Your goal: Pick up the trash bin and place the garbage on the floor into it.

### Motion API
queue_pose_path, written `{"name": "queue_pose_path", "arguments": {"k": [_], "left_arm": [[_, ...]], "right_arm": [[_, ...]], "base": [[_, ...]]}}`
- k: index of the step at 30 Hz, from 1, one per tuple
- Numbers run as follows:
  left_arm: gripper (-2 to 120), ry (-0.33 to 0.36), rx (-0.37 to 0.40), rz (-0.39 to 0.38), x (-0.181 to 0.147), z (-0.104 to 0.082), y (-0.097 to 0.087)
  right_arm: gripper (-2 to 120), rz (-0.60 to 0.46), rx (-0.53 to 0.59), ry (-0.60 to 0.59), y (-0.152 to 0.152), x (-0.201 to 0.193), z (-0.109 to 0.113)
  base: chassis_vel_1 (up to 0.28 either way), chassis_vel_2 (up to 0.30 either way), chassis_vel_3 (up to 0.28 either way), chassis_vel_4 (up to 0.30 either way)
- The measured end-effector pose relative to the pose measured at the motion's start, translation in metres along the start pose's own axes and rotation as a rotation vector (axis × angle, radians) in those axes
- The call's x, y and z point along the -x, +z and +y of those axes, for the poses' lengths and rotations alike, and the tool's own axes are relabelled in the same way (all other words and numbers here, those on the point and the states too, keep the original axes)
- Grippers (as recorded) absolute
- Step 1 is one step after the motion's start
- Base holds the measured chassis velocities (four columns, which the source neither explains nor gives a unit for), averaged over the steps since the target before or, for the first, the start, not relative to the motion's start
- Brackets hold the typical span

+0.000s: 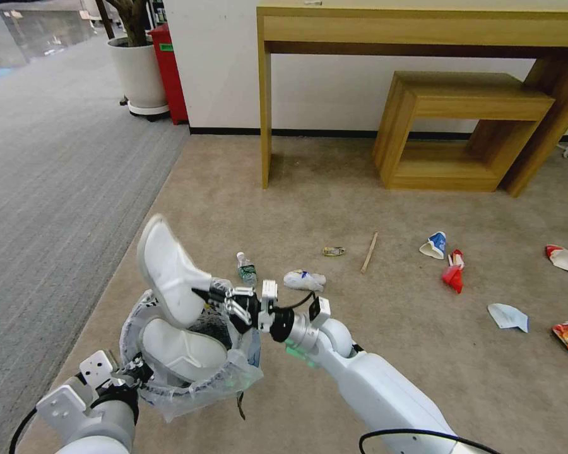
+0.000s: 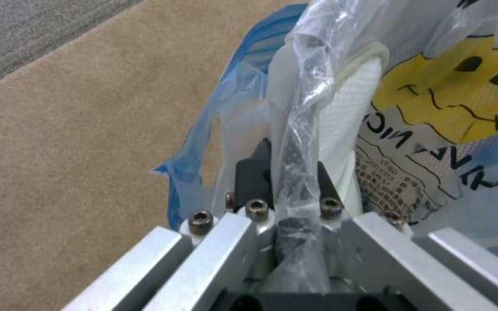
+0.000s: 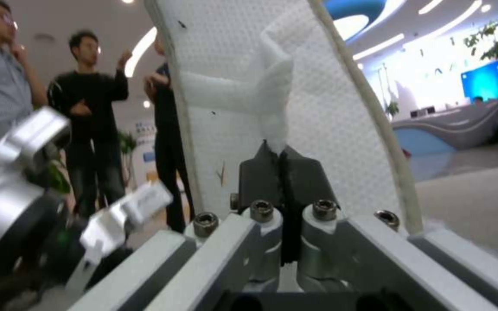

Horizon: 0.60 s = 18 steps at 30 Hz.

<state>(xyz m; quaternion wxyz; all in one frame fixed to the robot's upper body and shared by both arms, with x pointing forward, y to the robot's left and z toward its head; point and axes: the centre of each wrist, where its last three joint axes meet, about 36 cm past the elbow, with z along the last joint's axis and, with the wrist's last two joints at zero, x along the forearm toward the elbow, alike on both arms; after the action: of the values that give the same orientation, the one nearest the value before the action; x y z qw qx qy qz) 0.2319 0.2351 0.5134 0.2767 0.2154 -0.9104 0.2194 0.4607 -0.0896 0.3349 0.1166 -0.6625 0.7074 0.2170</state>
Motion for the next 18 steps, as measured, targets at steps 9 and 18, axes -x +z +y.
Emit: {"name": "queue_pose_path", "arguments": {"k": [9, 18], "left_arm": [[0, 0.013, -0.001, 0.002, 0.000, -0.003, 0.000], [0, 0.008, 0.000, 0.001, 0.000, -0.002, -0.001]], "right_arm": [[25, 0.075, -0.015, 0.032, -0.002, -0.041, 0.013], [58, 0.078, -0.068, 0.088, -0.029, -0.066, 0.013]], "base": [[0.000, 0.000, 0.000, 0.000], [0.000, 0.000, 0.000, 0.000]]}}
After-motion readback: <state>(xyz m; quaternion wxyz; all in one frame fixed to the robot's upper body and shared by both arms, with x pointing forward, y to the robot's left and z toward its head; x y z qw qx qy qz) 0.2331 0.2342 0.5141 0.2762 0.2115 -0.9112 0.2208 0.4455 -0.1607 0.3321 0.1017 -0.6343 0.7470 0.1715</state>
